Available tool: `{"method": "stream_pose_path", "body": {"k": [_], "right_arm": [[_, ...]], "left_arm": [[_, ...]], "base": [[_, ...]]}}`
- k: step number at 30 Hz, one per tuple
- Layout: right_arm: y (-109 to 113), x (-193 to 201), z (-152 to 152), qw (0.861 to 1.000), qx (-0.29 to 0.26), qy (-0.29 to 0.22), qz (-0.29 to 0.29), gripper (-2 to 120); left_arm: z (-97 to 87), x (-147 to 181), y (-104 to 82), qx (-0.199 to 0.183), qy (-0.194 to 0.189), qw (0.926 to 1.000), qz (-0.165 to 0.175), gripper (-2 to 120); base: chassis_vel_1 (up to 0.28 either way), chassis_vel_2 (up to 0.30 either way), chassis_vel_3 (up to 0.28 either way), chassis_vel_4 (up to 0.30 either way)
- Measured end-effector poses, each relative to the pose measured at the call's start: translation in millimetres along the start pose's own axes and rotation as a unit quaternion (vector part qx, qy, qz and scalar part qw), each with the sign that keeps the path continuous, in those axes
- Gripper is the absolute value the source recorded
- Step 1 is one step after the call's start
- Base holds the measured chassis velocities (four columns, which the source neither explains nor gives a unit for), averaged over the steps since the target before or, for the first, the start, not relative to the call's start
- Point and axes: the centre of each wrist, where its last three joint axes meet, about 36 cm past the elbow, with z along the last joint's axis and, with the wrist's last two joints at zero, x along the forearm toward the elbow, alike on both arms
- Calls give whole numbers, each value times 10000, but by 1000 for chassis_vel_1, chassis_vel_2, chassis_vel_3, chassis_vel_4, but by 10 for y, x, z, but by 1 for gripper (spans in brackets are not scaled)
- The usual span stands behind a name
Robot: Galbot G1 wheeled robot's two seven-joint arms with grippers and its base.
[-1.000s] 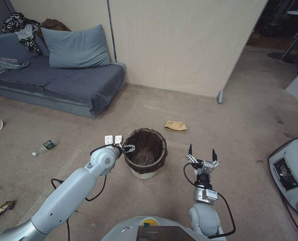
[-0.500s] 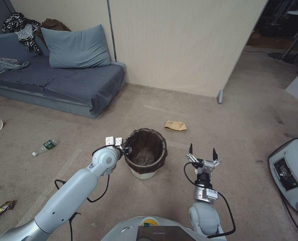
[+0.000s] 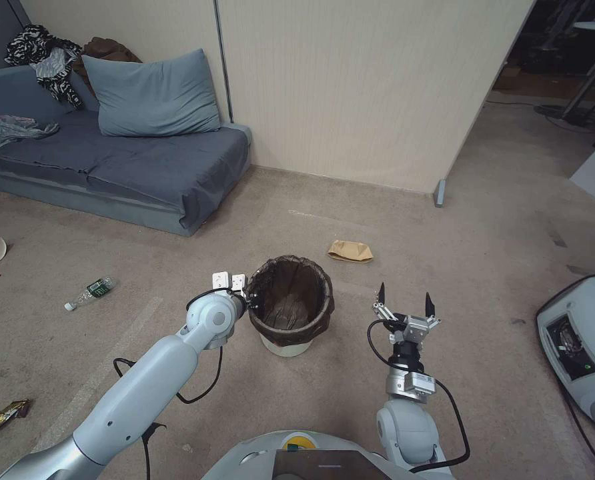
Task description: Pick up the trash bin, then pick up the garbage from the floor and place it into the trash bin.
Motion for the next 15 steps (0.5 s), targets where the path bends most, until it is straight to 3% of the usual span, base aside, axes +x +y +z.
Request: {"method": "stream_pose_path", "body": {"k": [5, 15], "right_arm": [[-4, 5, 0, 10000, 2, 9, 6, 100], [-18, 19, 6, 10000, 9, -7, 45, 100]], "left_arm": [[-2, 0, -5, 8, -5, 10000, 10, 0], [-3, -4, 0, -3, -65, 10000, 7, 0]], "base": [[0, 0, 0, 0], [0, 0, 0, 0]]}}
